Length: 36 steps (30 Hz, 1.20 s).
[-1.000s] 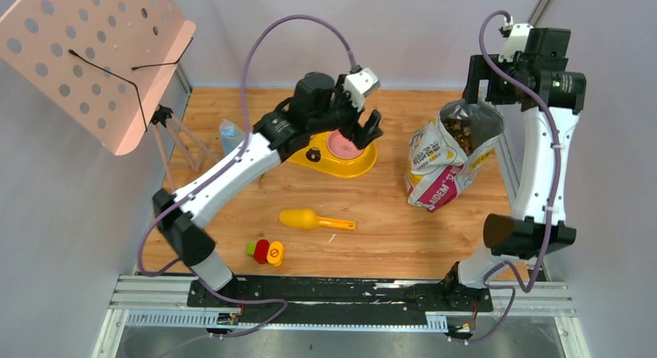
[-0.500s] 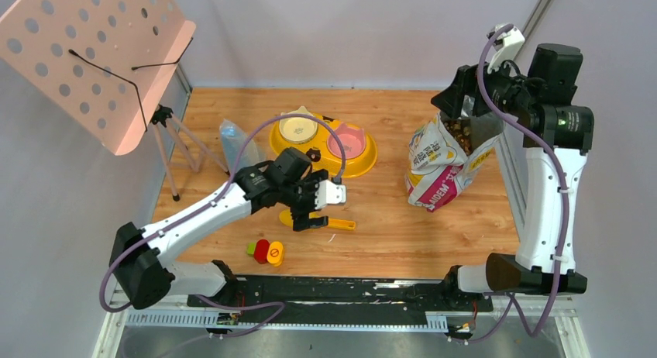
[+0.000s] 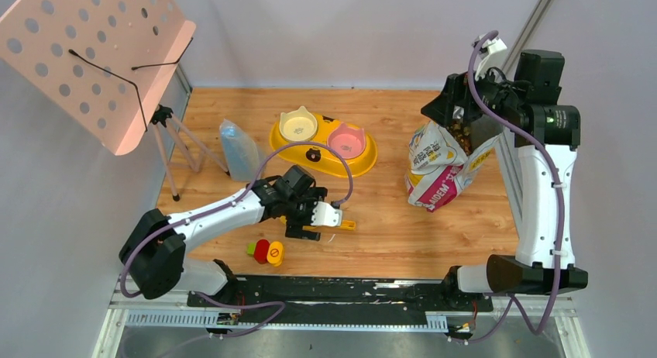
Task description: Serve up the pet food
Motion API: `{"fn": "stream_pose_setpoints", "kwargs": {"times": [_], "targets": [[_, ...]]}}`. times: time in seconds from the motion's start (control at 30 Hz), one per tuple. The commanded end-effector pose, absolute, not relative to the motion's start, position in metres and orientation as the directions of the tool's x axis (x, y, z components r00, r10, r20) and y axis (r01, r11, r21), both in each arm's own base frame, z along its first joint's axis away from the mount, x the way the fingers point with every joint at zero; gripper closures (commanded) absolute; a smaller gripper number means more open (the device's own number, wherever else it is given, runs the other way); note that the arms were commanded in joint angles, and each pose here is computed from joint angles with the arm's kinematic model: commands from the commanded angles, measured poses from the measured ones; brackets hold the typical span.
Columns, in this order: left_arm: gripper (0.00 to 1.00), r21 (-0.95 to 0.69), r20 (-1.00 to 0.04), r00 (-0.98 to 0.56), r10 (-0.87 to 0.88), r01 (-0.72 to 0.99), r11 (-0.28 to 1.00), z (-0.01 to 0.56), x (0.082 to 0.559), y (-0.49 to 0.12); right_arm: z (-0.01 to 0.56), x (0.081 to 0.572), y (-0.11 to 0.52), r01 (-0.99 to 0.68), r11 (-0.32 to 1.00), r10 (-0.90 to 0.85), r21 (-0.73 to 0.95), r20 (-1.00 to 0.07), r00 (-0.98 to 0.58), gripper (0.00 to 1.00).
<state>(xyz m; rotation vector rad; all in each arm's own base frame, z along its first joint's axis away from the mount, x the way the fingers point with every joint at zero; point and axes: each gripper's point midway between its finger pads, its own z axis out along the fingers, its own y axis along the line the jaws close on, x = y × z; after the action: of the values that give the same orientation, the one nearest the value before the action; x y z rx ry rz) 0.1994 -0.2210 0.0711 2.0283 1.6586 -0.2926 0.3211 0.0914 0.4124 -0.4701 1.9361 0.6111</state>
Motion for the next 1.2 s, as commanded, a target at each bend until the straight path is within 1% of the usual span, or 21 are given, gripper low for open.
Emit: {"fn": "stream_pose_setpoints", "kwargs": {"times": [0.0,0.03,0.1,0.17,0.2,0.23,0.27,0.33,0.5,0.63,0.73,0.87,0.9,0.97,1.07,1.13,1.17], "targets": [[0.02,0.301,-0.526,0.319,0.788,0.937,-0.179,0.085,0.215,-0.250,0.421,0.308,0.102,-0.610,0.771,-0.073,0.183,-0.926,-0.369,0.11],[0.03,0.288,-0.540,0.313,0.781,0.941,-0.178,0.086,0.215,-0.255,0.419,0.308,0.101,-0.607,0.773,-0.073,0.184,-0.925,-0.373,0.11],[0.06,0.254,-0.601,0.300,0.741,0.951,-0.178,0.093,0.212,-0.271,0.418,0.307,0.100,-0.600,0.779,-0.073,0.183,-0.924,-0.376,0.11],[0.12,0.200,-0.639,0.279,0.716,0.960,-0.195,0.097,0.207,-0.284,0.417,0.307,0.099,-0.596,0.782,-0.071,0.184,-0.923,-0.378,0.11],[0.17,0.164,-0.643,0.263,0.720,0.965,-0.206,0.097,0.207,-0.289,0.417,0.307,0.100,-0.596,0.781,-0.069,0.186,-0.923,-0.379,0.11],[0.20,0.133,-0.658,0.253,0.710,0.966,-0.220,0.098,0.203,-0.294,0.418,0.307,0.100,-0.595,0.782,-0.066,0.188,-0.923,-0.379,0.11],[0.23,0.095,-0.655,0.229,0.721,0.970,-0.222,0.095,0.203,-0.299,0.418,0.307,0.100,-0.594,0.782,-0.064,0.189,-0.924,-0.378,0.11],[0.25,0.059,-0.647,0.209,0.733,0.973,-0.224,0.090,0.203,-0.309,0.420,0.308,0.099,-0.591,0.785,-0.061,0.188,-0.925,-0.376,0.11],[0.26,0.088,-0.640,0.276,0.717,0.954,-0.288,0.082,0.201,-0.336,0.424,0.307,0.098,-0.581,0.794,-0.058,0.180,-0.929,-0.367,0.11],[0.30,0.097,-0.627,0.302,0.718,0.945,-0.312,0.072,0.200,-0.358,0.426,0.311,0.093,-0.561,0.813,-0.063,0.158,-0.933,-0.353,0.11],[0.34,0.064,-0.605,0.304,0.736,0.940,-0.335,0.057,0.196,-0.367,0.428,0.313,0.089,-0.545,0.826,-0.066,0.141,-0.937,-0.342,0.11],[0.46,0.035,-0.577,0.305,0.757,0.936,-0.350,0.045,0.191,-0.369,0.426,0.313,0.089,-0.545,0.826,-0.066,0.143,-0.936,-0.346,0.11],[0.51,0.031,-0.572,0.304,0.762,0.936,-0.350,0.043,0.192,-0.368,0.426,0.313,0.089,-0.545,0.826,-0.066,0.144,-0.936,-0.347,0.11],[0.56,0.037,-0.561,0.306,0.769,0.938,-0.346,0.041,0.194,-0.368,0.425,0.313,0.089,-0.544,0.826,-0.065,0.145,-0.935,-0.348,0.11],[0.58,0.026,-0.545,0.308,0.780,0.936,-0.351,0.042,0.193,-0.364,0.425,0.315,0.089,-0.542,0.827,-0.061,0.148,-0.935,-0.348,0.11],[0.55,0.002,-0.537,0.307,0.786,0.932,-0.363,0.043,0.188,-0.359,0.424,0.316,0.089,-0.541,0.828,-0.061,0.148,-0.935,-0.349,0.11],[0.51,-0.001,-0.535,0.307,0.787,0.931,-0.365,0.043,0.188,-0.358,0.424,0.316,0.089,-0.540,0.828,-0.060,0.148,-0.935,-0.349,0.11]]}}
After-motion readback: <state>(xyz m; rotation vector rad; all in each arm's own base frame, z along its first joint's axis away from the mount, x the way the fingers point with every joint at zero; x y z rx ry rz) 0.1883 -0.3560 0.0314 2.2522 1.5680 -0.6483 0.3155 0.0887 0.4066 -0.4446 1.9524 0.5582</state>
